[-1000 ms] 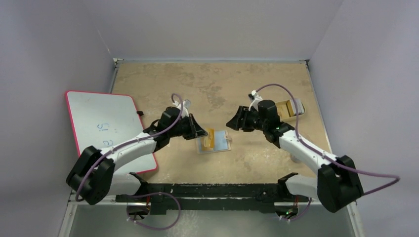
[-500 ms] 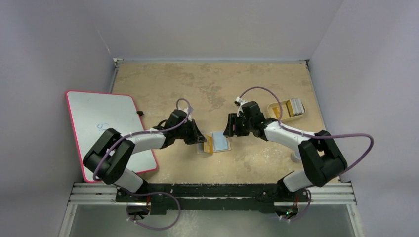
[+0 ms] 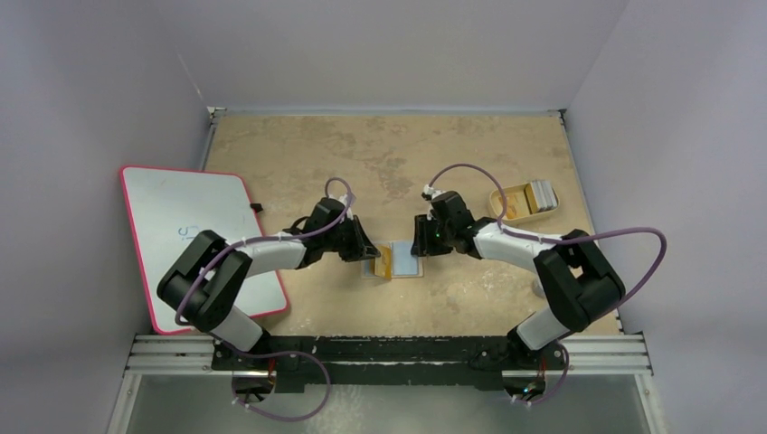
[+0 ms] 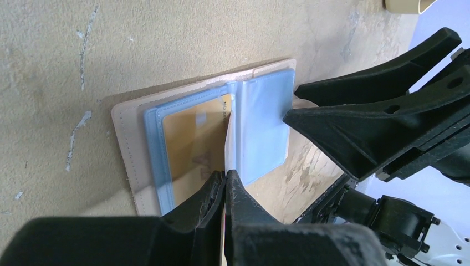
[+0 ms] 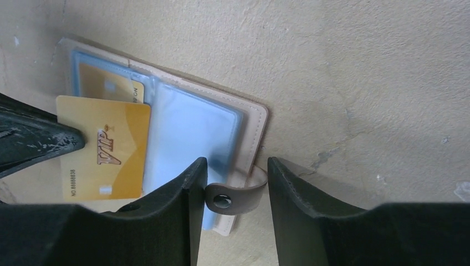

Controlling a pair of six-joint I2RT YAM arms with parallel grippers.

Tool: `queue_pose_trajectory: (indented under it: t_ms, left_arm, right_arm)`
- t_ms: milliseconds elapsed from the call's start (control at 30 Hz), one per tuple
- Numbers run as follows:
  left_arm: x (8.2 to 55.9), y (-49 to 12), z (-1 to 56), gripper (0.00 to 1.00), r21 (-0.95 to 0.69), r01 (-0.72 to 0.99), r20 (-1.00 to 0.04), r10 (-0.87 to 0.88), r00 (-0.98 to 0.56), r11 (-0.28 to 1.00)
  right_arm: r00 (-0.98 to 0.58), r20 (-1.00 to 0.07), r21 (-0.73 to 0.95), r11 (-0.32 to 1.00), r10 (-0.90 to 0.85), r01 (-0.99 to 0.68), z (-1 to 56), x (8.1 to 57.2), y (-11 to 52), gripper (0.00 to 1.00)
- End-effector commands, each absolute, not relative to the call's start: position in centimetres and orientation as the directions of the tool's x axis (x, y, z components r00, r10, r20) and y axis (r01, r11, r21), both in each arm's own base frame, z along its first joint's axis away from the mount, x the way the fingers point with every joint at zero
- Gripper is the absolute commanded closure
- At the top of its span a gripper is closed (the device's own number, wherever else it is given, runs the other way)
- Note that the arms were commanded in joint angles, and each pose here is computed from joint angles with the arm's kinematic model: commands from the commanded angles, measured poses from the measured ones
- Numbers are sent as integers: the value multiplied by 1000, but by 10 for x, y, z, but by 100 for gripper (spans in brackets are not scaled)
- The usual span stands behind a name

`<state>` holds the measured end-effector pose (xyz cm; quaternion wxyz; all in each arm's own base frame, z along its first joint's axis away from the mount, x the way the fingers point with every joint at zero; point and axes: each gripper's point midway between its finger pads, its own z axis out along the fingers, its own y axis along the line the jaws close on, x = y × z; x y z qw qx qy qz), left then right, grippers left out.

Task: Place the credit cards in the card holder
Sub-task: Insert the credit card into the card holder.

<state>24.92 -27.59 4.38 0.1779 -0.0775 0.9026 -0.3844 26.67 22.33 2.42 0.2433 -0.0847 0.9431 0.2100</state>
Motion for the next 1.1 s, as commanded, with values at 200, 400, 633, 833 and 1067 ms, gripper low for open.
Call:
queue_pose_trajectory:
  t_ms: [200, 400, 633, 833, 1067]
  left_arm:
    - [269, -286, 88, 100, -761, 72, -334, -294, -896, 645]
    - [268, -288, 78, 100, -758, 63, -319, -284, -904, 649]
    - [269, -293, 64, 100, -776, 65, -303, -281, -911, 628]
    - [270, -293, 62, 100, -772, 70, -309, -276, -910, 632]
    - [272, -287, 79, 100, -746, 78, -339, -276, -899, 662]
  right_arm:
    - [-836, -548, 313, 918, -33, -242, 33, 276, 216, 65]
    - [-842, -539, 319, 917, -34, -241, 29, 273, 216, 66]
    - [-841, -540, 327, 913, -30, -242, 28, 270, 216, 67]
    - [-847, -530, 330, 913, -30, -239, 22, 266, 215, 68]
    - [-842, -539, 315, 920, -28, -232, 22, 269, 212, 72]
